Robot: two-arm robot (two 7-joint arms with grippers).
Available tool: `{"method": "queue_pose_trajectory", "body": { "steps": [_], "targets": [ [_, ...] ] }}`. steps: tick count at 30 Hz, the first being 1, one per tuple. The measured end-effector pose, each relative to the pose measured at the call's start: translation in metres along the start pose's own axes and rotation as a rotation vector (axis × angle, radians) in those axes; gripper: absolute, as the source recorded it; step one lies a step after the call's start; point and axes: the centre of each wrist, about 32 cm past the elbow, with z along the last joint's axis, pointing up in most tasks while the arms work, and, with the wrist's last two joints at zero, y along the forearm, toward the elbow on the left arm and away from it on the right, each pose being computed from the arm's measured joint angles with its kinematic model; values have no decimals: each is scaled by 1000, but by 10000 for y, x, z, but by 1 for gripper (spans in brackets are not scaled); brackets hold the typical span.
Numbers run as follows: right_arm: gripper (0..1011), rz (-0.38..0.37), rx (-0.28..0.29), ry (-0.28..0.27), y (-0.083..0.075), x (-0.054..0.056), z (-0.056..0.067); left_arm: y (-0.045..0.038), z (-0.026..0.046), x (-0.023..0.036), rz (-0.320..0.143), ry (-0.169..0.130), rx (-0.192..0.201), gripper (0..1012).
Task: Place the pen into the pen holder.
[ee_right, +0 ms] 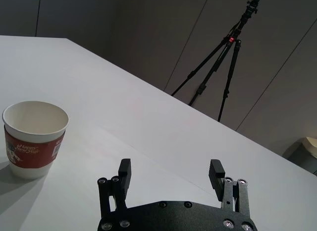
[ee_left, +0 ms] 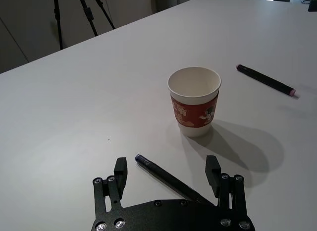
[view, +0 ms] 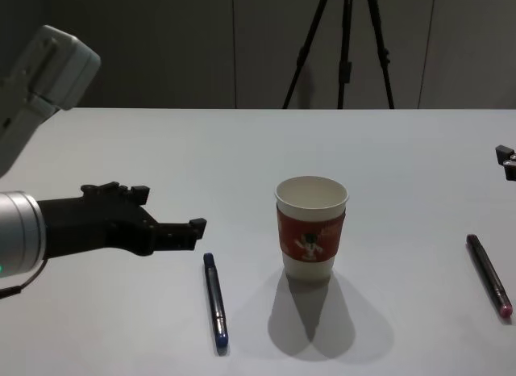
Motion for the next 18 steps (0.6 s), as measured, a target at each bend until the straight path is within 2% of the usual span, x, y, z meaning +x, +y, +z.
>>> {"method": "queue_pose_trajectory", "body": {
  "steps": [5,8,18],
  "targets": [
    [1001,0,0,0,0,0,0,-41,26,-6,18,8,42,1001],
    [1001,0,0,0,0,0,0,-73,45,-8,20,27,70,1002],
    [1001,0,0,0,0,0,0,-130,84,-31,9,60,109,1002]
  ]
}}
